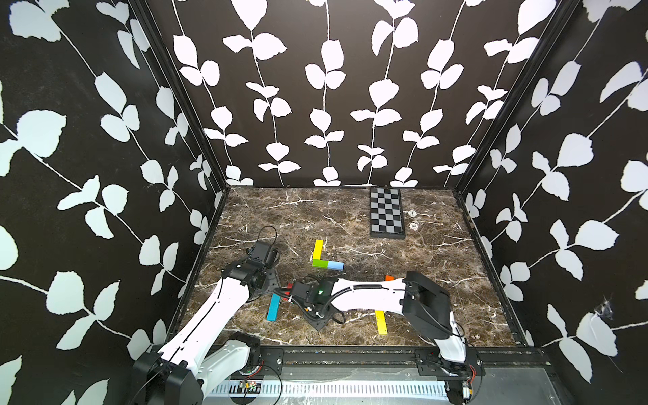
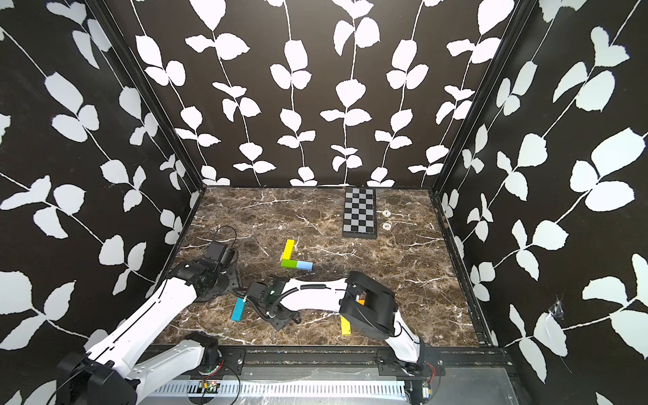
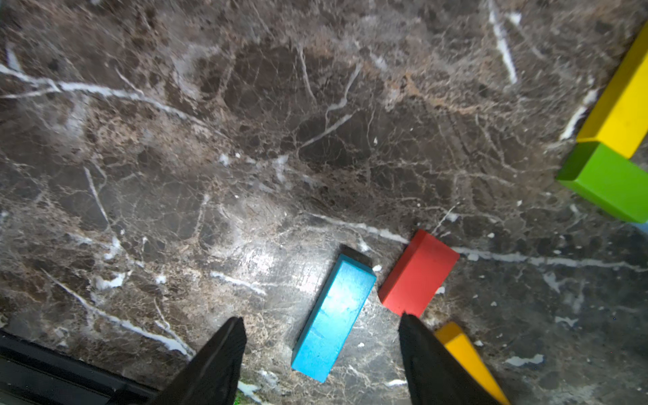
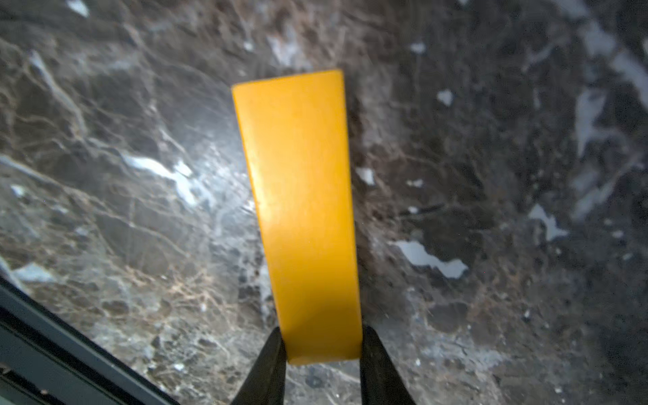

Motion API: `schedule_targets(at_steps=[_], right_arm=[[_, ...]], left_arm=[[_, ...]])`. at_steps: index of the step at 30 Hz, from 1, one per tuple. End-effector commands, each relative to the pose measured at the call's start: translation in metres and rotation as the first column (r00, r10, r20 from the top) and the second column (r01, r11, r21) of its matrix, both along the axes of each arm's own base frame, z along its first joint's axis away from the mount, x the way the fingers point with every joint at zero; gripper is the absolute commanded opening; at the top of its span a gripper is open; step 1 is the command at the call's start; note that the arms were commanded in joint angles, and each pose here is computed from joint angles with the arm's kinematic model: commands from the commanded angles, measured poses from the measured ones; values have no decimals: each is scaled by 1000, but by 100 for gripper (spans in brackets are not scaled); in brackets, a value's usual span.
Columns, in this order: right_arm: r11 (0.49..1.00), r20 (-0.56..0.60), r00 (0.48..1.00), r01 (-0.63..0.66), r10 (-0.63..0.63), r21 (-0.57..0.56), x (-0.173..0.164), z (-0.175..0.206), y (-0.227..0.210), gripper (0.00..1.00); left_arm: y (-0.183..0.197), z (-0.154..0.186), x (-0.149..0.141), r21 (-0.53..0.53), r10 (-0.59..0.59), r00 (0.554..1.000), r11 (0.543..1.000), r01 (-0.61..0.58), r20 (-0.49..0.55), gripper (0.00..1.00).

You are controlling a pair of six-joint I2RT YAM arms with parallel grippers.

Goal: Assemble the letter h with building blocks
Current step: Pick up the building block from the center of the board.

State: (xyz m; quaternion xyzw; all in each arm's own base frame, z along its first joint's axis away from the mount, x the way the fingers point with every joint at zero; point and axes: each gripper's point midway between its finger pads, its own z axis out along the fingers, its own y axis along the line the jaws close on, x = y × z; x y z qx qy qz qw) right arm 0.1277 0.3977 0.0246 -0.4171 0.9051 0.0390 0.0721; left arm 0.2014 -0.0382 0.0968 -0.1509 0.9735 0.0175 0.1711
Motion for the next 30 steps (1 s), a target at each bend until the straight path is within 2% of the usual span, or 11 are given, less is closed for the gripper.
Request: schedule_targets(at_steps=[1,2,3,6,9,12,17,21,25,28,30], right_arm=[[996,-12,999,47,-46,71,4,17,3,33],[996,-16,999,53,-52,66,4,17,1,35],[996,-21,998,61,-60,60,4,18,0,42],[995,-9,997,81,-80,65,11,21,3,79],[994,0,996,89,-89,65,22,19,10,84],[996,-11,996,84,-83,40,27,7,13,79],[995,-20,995,95,-95,18,27,1,14,56],[992,-27,992,126,-125,23,27,-3,15,53],[991,-43,991,131,-130,13,26,-9,19,55],[990,-34,990,139,-139,-17,29,-12,17,36],[989,-23,989,148,-149,-20,31,-10,14,33]], left_arm=[[-3,-11,-9,-30,3,1000,1000,-4,-31,72],[-3,-12,-10,-33,9,999,999,-10,-32,72],[-3,-15,-11,-38,12,999,999,-13,-35,72],[-5,-23,-15,-49,16,998,999,-18,-57,72],[-5,-24,-16,-52,23,998,998,-26,-66,72],[-3,-16,-11,-42,28,999,999,-29,-30,72],[-2,-9,-4,-29,24,1000,999,-24,-9,71],[-3,-15,-3,-26,22,999,999,-23,-31,71],[-4,-20,-4,-31,29,998,999,-30,-49,71],[-4,-24,-8,-31,28,998,999,-30,-64,71],[-2,-29,-14,-26,29,996,999,-31,-84,70]])
